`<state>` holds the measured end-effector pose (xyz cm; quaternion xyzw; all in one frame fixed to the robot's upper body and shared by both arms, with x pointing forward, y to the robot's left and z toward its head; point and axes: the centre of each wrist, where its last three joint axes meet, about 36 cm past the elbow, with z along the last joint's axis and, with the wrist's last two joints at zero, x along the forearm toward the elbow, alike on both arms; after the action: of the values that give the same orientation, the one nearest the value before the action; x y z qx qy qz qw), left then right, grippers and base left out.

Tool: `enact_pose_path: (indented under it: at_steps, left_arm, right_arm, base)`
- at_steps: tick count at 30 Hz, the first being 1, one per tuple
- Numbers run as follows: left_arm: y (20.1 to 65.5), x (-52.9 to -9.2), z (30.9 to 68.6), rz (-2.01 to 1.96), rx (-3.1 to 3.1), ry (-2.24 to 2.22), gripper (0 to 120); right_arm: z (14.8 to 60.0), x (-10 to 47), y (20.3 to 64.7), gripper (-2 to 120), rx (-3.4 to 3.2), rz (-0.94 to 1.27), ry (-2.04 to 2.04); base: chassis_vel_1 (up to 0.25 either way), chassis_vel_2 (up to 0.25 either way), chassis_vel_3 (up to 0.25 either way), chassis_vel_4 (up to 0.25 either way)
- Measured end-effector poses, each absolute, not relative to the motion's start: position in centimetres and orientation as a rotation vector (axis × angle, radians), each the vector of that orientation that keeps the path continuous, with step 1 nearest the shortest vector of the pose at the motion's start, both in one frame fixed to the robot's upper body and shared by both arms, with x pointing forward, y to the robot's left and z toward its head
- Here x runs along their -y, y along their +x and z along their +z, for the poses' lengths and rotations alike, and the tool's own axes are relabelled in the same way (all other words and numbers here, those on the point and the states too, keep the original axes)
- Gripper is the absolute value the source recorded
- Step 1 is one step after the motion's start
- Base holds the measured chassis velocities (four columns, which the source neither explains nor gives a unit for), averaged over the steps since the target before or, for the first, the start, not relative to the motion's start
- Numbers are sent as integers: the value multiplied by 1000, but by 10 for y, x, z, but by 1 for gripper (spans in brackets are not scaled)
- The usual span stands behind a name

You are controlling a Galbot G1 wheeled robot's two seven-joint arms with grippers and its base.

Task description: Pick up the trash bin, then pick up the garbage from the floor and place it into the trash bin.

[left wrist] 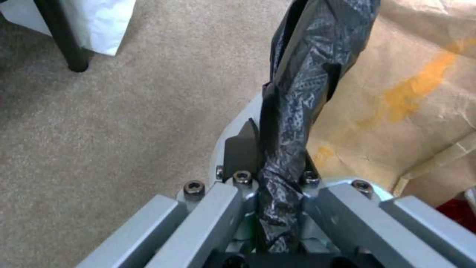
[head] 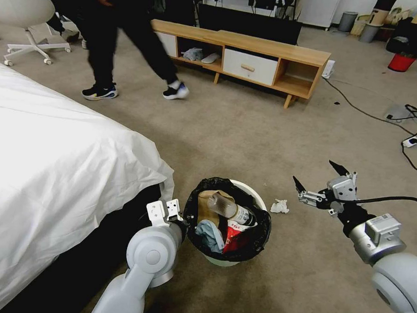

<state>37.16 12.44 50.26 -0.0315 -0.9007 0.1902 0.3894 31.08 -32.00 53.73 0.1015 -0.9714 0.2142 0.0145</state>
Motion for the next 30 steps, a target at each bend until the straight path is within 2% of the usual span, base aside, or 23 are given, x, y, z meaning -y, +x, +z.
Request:
enact_pose_path:
  at_steps: [30]
  left_arm:
    - [372,-125,502,480,2290,-78,1]
  right_arm:
    - [540,320,310,100,2998,668,305]
  base:
    - [0,0,0,0]
